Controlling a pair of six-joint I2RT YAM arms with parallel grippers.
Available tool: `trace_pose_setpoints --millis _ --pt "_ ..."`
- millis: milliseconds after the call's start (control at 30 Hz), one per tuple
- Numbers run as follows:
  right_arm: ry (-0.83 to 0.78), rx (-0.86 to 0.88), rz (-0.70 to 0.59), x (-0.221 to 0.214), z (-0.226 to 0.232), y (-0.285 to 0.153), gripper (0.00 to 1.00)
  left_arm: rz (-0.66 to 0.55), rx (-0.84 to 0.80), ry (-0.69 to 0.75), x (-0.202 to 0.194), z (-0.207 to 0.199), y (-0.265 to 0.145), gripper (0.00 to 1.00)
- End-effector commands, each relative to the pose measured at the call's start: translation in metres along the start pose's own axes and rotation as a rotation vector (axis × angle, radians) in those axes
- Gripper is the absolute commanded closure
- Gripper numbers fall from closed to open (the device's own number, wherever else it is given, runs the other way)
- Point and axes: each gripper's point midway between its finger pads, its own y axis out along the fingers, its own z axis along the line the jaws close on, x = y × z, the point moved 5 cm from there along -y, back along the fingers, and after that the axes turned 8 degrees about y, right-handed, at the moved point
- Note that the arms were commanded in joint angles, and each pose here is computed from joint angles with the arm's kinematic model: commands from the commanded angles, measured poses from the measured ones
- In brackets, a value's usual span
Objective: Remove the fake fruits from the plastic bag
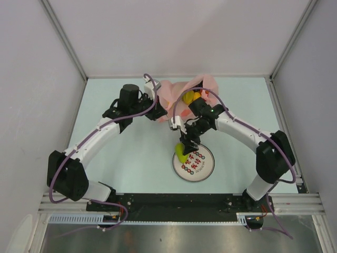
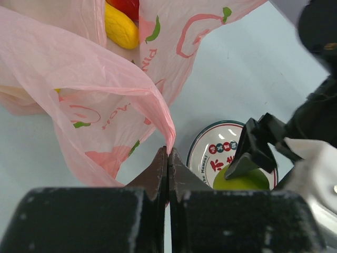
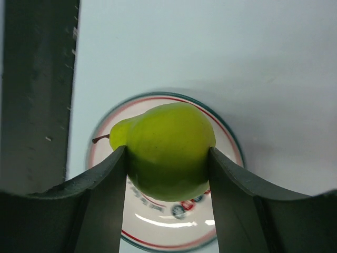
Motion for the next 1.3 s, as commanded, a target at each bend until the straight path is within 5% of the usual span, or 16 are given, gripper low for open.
trace_pose_setpoints --millis 0,300,567,667,800,967,1067,1100,1267 --pt "0.339 0.142 -0.074 -0.006 0.006 0.01 0.8 -0.042 -0.021 0.01 0.007 -0.008 -0.007 1.0" --pt "0.511 0.333 0.026 -0.045 0.015 0.037 0.74 -0.005 -0.016 -0.011 -0.008 -0.004 -0.001 1.0" --pt "0.46 0.231 -0.002 -0.039 -0.009 0.05 0.71 0.005 -0.007 -0.001 -0.008 -0.002 0.0 1.0" --pt "0.457 0.231 0.003 -0.04 -0.01 0.055 0.63 0.007 -0.007 -0.002 -0.01 -0.002 0.0 1.0" --pt "0.481 0.248 0.031 -0.047 -0.008 0.06 0.4 0.01 -0.005 -0.002 -0.012 -0.002 0.0 1.0" --pt "0.475 0.23 0.018 -0.043 -0.01 0.056 0.27 0.009 -0.004 -0.001 -0.013 -0.003 -0.001 1.0" --pt "0.462 0.211 0.003 -0.039 -0.013 0.053 0.13 0.013 -0.004 -0.003 -0.014 -0.003 0.0 1.0" --pt "0.457 0.204 -0.001 -0.038 -0.014 0.052 0.01 0.015 -0.002 -0.004 -0.015 -0.002 0.0 1.0" --pt "0.466 0.198 0.005 -0.04 -0.015 0.052 0.01 0.01 -0.004 -0.003 -0.015 -0.002 0.001 1.0"
